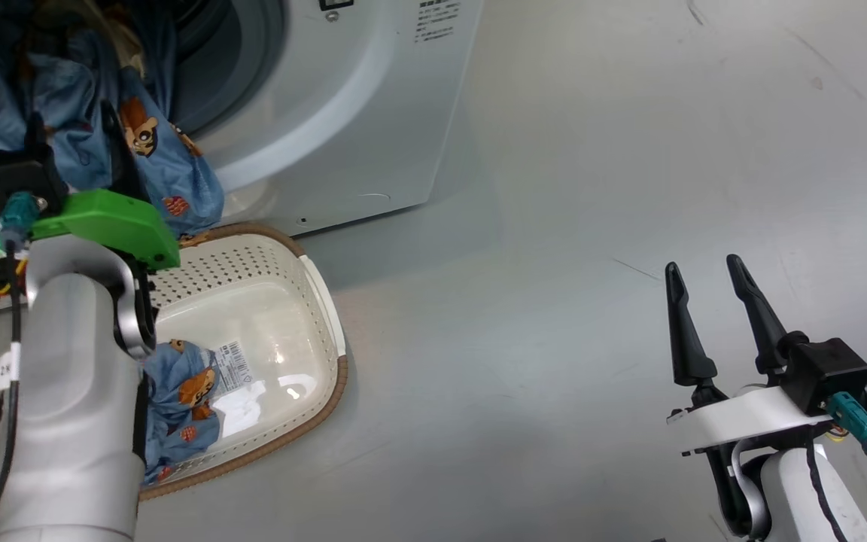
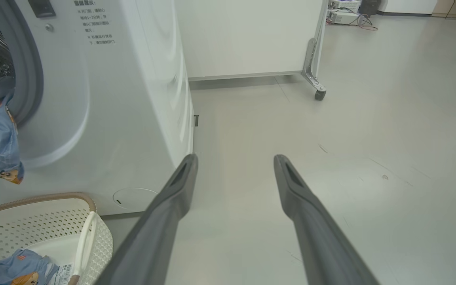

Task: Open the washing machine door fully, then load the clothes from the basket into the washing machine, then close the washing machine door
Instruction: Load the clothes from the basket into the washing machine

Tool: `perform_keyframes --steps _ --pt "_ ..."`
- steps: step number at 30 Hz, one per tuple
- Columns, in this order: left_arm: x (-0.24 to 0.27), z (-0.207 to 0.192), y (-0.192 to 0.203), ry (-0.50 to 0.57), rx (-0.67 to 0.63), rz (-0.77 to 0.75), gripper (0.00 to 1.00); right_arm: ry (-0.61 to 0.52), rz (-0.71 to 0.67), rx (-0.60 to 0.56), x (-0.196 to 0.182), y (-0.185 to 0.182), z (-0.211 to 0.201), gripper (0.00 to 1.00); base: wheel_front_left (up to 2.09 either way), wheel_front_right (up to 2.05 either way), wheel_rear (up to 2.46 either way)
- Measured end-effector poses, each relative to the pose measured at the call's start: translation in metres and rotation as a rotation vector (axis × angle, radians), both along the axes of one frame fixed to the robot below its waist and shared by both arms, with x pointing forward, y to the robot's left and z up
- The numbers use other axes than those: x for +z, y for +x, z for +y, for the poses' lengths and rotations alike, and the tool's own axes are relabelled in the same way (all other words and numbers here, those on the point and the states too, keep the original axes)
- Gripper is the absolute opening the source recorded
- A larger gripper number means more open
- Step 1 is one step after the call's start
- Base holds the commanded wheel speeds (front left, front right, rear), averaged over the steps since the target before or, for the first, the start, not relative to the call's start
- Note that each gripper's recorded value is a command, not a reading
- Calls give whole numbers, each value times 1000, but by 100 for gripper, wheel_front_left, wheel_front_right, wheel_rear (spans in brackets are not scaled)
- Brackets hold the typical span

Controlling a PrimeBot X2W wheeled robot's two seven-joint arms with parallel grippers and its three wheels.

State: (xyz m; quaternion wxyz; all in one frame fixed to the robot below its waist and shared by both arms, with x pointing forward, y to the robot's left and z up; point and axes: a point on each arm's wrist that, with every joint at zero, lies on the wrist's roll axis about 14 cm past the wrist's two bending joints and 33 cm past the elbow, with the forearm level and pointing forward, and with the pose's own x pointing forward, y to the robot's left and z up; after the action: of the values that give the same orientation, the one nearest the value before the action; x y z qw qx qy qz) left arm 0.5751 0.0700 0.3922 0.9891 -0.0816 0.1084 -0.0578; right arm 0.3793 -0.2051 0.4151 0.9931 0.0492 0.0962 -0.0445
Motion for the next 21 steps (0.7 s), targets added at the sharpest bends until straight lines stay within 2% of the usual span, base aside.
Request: perform_keyframes --steps 13,21 --pt "-22 47 -73 39 40 62 100 -19 -35 116 3 22 22 100 0 0 0" --pt "-22 75 -114 18 114 90 100 -18 -51 154 7 24 32 100 0 0 0"
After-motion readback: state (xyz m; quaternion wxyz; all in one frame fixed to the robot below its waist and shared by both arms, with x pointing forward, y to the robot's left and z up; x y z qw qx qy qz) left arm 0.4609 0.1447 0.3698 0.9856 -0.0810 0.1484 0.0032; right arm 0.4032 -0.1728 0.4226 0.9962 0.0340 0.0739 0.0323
